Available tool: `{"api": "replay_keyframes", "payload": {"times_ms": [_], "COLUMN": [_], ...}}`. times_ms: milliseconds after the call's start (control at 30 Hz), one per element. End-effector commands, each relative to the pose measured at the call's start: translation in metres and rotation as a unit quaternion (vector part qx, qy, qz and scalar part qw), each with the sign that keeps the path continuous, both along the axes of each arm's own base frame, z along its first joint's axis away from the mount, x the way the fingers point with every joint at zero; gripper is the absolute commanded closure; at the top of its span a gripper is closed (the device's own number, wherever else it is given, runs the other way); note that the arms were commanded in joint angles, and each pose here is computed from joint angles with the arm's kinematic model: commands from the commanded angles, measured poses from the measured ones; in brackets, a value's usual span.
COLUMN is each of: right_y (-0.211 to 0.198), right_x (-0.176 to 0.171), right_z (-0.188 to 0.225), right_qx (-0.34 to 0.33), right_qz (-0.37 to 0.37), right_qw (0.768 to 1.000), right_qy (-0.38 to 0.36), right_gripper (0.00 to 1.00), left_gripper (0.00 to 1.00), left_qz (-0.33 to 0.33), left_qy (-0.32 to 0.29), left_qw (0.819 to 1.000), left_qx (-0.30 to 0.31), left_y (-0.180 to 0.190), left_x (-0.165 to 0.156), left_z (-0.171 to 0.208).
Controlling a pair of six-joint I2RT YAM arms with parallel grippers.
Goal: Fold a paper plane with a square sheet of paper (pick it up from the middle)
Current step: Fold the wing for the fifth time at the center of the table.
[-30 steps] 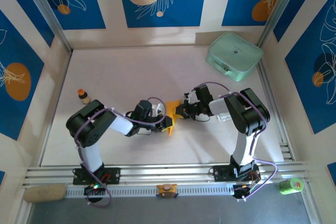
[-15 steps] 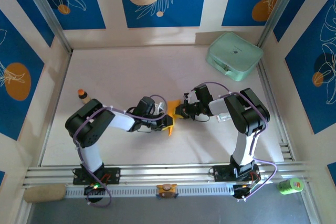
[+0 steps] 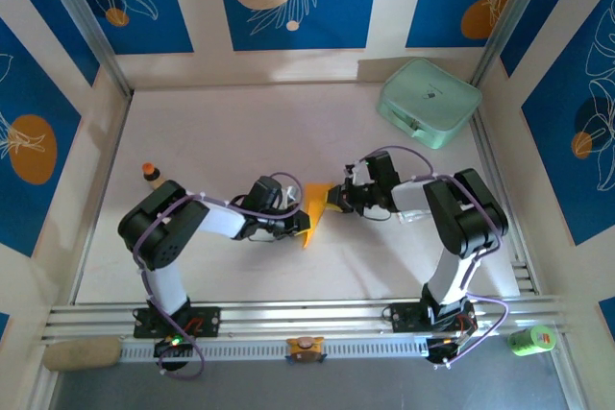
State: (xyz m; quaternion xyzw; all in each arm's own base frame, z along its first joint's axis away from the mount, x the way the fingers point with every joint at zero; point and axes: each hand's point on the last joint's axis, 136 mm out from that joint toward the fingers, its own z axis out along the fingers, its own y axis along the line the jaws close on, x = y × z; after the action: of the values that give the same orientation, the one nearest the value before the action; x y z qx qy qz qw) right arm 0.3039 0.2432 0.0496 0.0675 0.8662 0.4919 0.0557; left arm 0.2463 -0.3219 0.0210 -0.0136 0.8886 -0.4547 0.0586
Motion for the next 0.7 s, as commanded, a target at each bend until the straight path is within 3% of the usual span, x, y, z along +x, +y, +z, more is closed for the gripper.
{"api": "replay_keyframes", "payload": {"times_ms": [0, 467, 667], "right_y": [-0.007, 0.029, 0.032], "right_x": [-0.006, -0.013, -0.011], "right_z": [0.002, -0.011, -0.029], "right_qx": [-0.003, 0.0, -0.027], "right_qz": [0.002, 0.068, 0.068], "right_qw": [1.0, 0.998, 0.997], "right_qy": [-0.003, 0.009, 0.032], "right_gripper": [0.9, 0.94, 0.95], "left_gripper": [1.0, 1.0, 1.0], "left_qz": [0.031, 0.045, 0.048], "left_qy": [0.046, 0.05, 0.049], "left_qw": [0.996, 0.997, 0.996], "left_qx": [0.065, 0.047, 0.052], "left_y": [0.031, 0.03, 0.032], "left_x": [-0.014, -0.015, -0.015], "left_z": [-0.036, -0.037, -0.037]}}
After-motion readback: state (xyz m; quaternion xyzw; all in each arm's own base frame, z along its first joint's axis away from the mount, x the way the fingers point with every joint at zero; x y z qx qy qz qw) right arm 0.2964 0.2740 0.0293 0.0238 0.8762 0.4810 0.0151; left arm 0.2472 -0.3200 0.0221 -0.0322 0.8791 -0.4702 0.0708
